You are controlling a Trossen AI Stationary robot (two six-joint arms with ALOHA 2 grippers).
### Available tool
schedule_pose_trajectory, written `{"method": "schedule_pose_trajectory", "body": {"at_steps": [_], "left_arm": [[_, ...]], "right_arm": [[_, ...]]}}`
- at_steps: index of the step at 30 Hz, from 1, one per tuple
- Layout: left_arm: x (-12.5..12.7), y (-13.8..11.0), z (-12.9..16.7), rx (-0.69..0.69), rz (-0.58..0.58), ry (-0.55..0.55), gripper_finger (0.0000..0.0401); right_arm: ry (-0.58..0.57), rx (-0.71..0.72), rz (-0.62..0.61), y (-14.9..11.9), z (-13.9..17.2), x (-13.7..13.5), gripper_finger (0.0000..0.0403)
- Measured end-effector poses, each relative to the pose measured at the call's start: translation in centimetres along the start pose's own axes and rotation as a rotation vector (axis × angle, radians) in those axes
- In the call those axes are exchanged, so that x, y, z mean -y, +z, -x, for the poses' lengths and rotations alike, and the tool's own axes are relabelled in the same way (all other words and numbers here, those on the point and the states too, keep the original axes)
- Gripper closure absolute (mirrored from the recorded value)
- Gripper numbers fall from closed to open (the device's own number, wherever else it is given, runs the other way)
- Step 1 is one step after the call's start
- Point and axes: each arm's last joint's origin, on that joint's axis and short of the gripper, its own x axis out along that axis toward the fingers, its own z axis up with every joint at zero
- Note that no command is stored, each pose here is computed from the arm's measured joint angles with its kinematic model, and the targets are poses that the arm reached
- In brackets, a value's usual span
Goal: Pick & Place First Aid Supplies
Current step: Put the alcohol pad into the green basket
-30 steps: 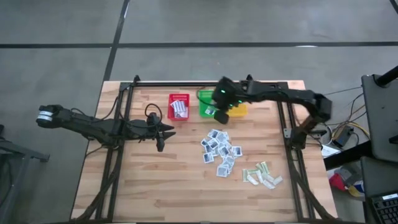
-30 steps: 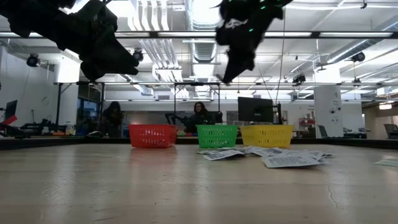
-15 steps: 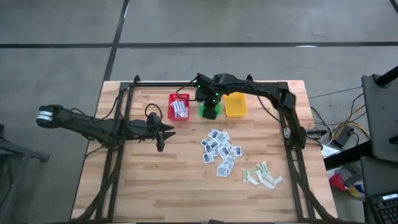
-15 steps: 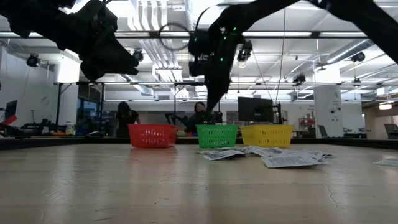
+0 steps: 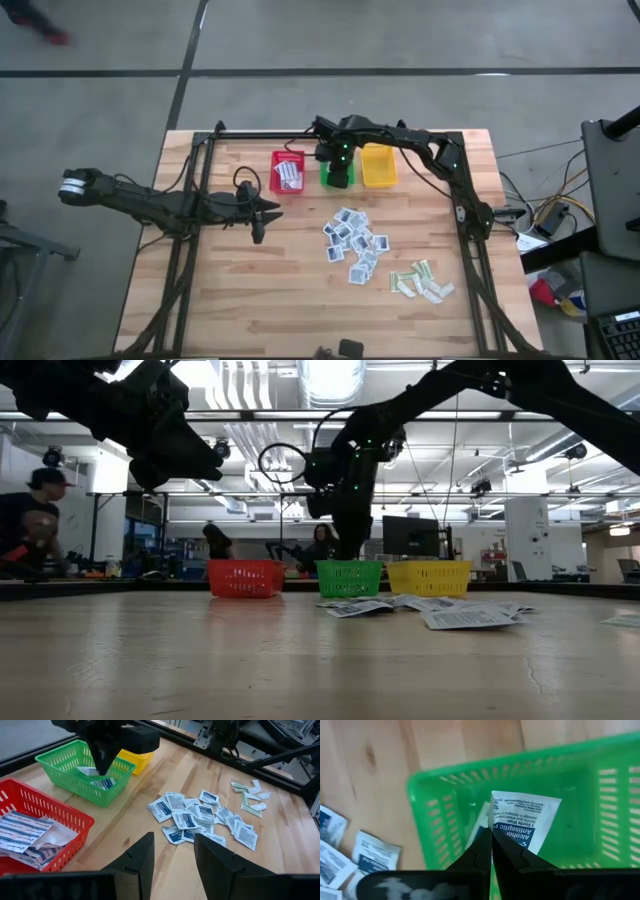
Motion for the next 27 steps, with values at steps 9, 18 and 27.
{"method": "schedule_pose_trajectory", "body": {"at_steps": [9, 18, 27], "left_arm": [[-0.01, -0.01, 0.00, -0.001, -0.016, 0.000, 0.0268], [0.00, 0.01, 0.00, 0.000, -0.016, 0.000, 0.0268], [0.01, 0.01, 0.00, 0.001, -0.016, -0.001, 0.0268]], "right_arm": [[0.002, -0.017, -0.054, -0.49, -0.30, 0.62, 0.0394], [-0.004, 0.005, -0.066, -0.21, 0.18, 0.77, 0.0394], [-0.003, -0.001, -0.092, -0.33, 0.05, 0.83, 0.0355]]}}
